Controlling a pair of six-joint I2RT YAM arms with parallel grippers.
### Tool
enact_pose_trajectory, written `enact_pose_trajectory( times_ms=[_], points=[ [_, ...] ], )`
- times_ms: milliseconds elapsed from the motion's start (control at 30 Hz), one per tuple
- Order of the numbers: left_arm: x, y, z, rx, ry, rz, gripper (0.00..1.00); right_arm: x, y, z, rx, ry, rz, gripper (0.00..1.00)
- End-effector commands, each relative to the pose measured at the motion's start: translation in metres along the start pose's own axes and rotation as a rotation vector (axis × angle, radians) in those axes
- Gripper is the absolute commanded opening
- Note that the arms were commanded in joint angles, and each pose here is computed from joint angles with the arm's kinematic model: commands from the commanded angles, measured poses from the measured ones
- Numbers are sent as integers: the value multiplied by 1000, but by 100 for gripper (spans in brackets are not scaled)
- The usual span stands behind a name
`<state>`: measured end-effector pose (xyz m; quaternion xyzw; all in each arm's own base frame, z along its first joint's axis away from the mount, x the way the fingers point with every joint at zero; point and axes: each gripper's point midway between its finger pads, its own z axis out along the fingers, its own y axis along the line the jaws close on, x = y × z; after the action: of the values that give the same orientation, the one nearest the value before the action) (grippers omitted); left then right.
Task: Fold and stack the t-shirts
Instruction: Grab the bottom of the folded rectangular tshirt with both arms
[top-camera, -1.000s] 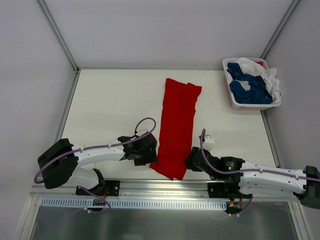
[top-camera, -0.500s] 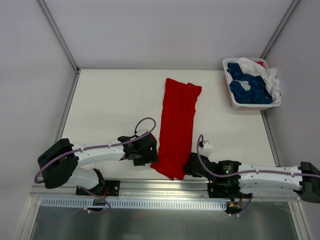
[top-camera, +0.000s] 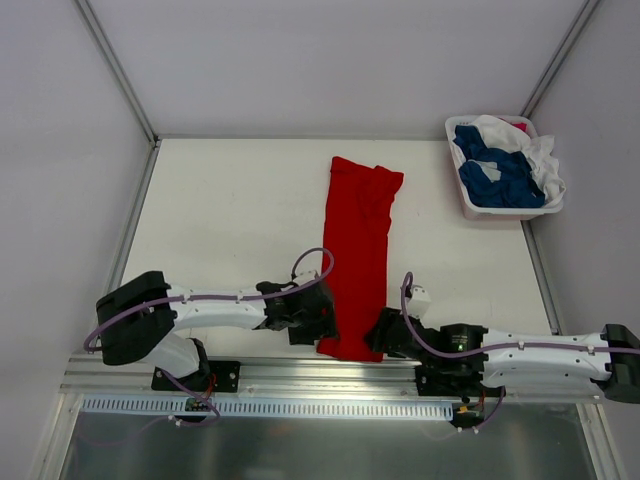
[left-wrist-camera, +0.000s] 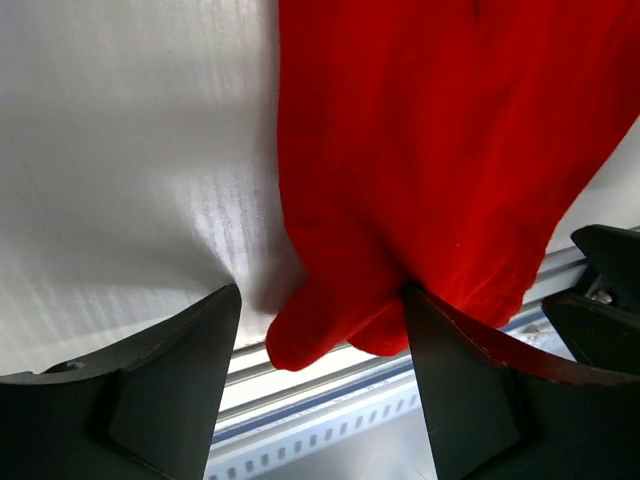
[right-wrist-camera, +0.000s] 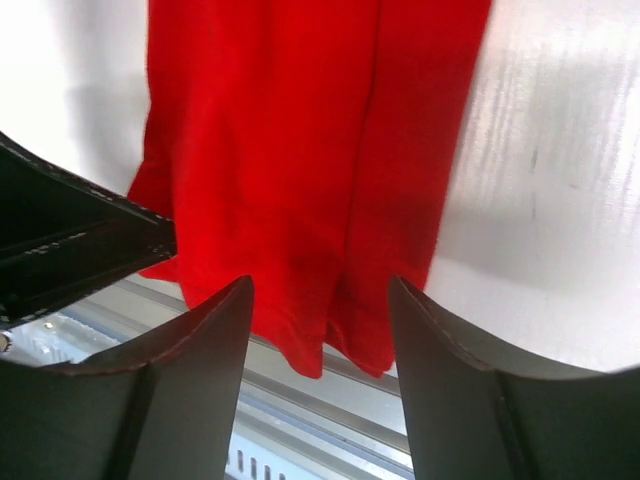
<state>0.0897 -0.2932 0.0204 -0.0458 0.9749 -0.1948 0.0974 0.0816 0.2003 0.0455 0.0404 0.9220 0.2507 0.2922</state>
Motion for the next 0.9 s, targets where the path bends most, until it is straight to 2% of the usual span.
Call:
enact_pose_trajectory(
  times_ms=[0, 200, 300, 633, 867],
  points=[
    [24, 46, 15, -136, 69, -22, 68, -2, -12, 0, 32, -28, 14, 61],
    [34, 38, 17, -130, 90, 1, 68, -10, -13, -4, 47, -50, -6, 61],
    [30, 42, 13, -122, 64, -5, 68, -11, -13, -5, 47, -55, -4, 62],
    [29, 93, 4, -166, 39, -82, 69, -12, -17, -6, 56, -61, 0, 62],
    [19, 107, 4, -192, 18, -107, 70, -11, -15, -6, 54, -53, 2, 62]
  ],
)
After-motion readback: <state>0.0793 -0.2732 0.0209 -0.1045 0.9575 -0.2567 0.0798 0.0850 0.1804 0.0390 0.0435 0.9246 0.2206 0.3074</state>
